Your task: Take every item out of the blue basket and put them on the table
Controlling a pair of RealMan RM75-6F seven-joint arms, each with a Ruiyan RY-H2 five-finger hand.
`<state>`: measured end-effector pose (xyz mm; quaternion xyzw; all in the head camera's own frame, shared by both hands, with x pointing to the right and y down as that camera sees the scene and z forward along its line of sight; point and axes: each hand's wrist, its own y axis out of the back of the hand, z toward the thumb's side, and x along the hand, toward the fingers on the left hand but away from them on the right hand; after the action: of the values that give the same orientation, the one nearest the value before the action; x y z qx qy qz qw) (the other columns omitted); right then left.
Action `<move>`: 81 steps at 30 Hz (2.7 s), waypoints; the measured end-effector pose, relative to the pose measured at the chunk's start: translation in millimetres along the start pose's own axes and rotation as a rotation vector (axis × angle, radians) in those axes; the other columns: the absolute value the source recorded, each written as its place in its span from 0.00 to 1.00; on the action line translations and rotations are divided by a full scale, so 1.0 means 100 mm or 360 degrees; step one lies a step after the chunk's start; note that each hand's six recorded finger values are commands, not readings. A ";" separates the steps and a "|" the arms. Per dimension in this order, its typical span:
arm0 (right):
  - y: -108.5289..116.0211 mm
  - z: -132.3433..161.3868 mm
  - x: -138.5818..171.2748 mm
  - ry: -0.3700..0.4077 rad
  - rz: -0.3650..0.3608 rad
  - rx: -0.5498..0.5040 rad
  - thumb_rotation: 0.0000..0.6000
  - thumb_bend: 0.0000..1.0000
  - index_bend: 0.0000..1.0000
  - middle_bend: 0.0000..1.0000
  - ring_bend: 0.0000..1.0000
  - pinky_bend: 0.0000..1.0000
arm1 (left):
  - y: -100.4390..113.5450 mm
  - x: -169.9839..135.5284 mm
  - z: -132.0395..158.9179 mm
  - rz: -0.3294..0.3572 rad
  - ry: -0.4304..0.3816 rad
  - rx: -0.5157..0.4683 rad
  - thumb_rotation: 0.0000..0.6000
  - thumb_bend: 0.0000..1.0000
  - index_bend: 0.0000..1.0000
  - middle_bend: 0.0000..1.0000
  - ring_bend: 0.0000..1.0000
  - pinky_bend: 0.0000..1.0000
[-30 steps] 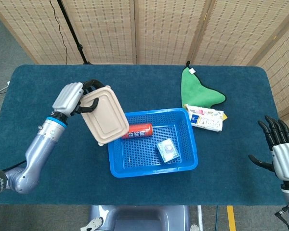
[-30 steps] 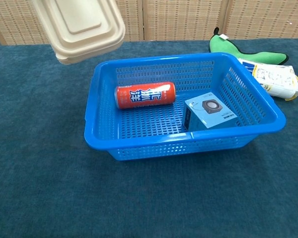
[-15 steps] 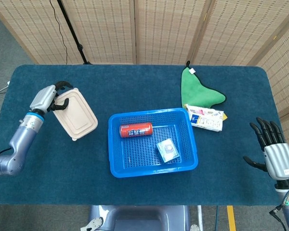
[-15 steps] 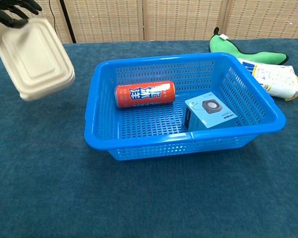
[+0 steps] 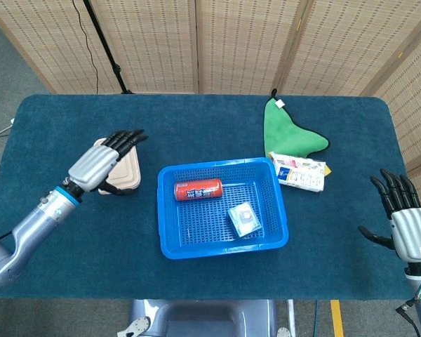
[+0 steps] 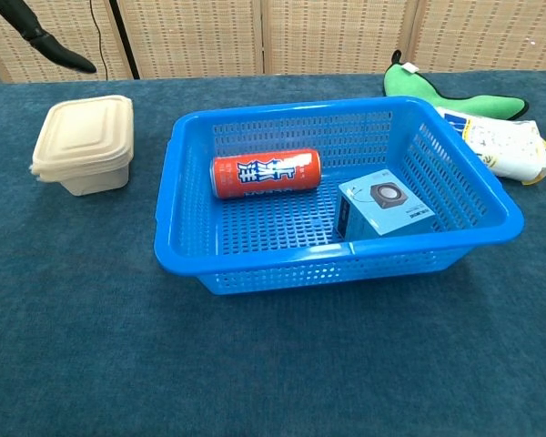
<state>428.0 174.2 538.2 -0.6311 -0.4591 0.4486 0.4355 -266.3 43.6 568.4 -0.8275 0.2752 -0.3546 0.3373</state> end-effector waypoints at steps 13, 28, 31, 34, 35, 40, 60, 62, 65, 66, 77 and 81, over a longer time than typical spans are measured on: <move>0.05 -0.04 -0.04 -0.0022 -0.0030 -0.0004 1.00 0.00 0.00 0.00 0.00 0.00 | -0.84 0.39 0.85 -0.0210 -0.0280 0.0393 1.00 0.06 0.00 0.00 0.00 0.00; 0.10 -0.12 -0.10 -0.0055 -0.0042 -0.0033 1.00 0.00 0.00 0.00 0.00 0.00 | -1.53 1.04 1.44 -0.0347 -0.0252 0.0445 1.00 0.06 0.00 0.00 0.00 0.00; 0.11 -0.13 -0.10 -0.0059 -0.0048 -0.0043 1.00 0.00 0.00 0.00 0.00 0.00 | -1.59 1.13 1.53 -0.0354 -0.0254 0.0463 1.00 0.06 0.00 0.00 0.00 0.00; 0.15 -0.15 -0.11 -0.0068 -0.0065 -0.0054 1.00 0.00 0.00 0.00 0.00 0.00 | -1.65 1.19 1.58 -0.0381 -0.0235 0.0481 1.00 0.06 0.00 0.00 0.00 0.00; 0.16 -0.16 -0.11 -0.0070 -0.0072 -0.0059 1.00 0.00 0.00 0.00 0.00 0.00 | -1.67 1.21 1.59 -0.0395 -0.0226 0.0484 1.00 0.06 0.00 0.00 0.00 0.00; 0.22 -0.20 -0.13 -0.0082 -0.0100 -0.0070 1.00 0.00 0.00 0.00 0.00 0.00 | -1.82 1.34 1.71 -0.0479 -0.0154 0.0490 1.00 0.06 0.00 0.00 0.00 0.00; 0.31 -0.25 -0.10 -0.0103 -0.0134 -0.0102 1.00 0.00 0.00 0.00 0.00 0.00 | -2.02 1.63 2.00 -0.0480 -0.0061 0.0597 1.00 0.46 0.32 0.29 0.28 0.38; 0.32 -0.25 -0.10 -0.0102 -0.0135 -0.0103 1.00 0.00 0.00 0.00 0.00 0.00 | -2.00 1.63 2.00 -0.0470 -0.0060 0.0594 1.00 0.46 0.34 0.31 0.30 0.39; 0.32 -0.24 -0.10 -0.0099 -0.0136 -0.0102 1.00 0.00 0.00 0.00 0.00 0.00 | -1.94 1.61 2.02 -0.0449 -0.0069 0.0583 1.00 0.46 0.36 0.33 0.31 0.39; 0.32 -0.24 -0.10 -0.0097 -0.0136 -0.0102 1.00 0.00 0.00 0.00 0.00 0.00 | -1.89 1.60 2.02 -0.0432 -0.0075 0.0580 1.00 0.46 0.36 0.33 0.31 0.39; 0.30 -0.17 -0.07 -0.0065 -0.0126 -0.0098 1.00 0.00 0.00 0.00 0.00 0.00 | -0.93 1.35 1.76 -0.0162 -0.0012 0.0543 1.00 0.46 0.37 0.34 0.32 0.39; 0.29 -0.14 -0.06 -0.0050 -0.0122 -0.0097 1.00 0.00 0.00 0.00 0.00 0.00 | -0.44 1.12 1.37 -0.0056 0.0102 0.0541 1.00 0.46 0.37 0.34 0.32 0.39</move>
<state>445.9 160.3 514.1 -0.6189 -0.5032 0.4273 0.4256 -84.0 42.6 575.6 -0.7515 0.2073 -0.4279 0.4573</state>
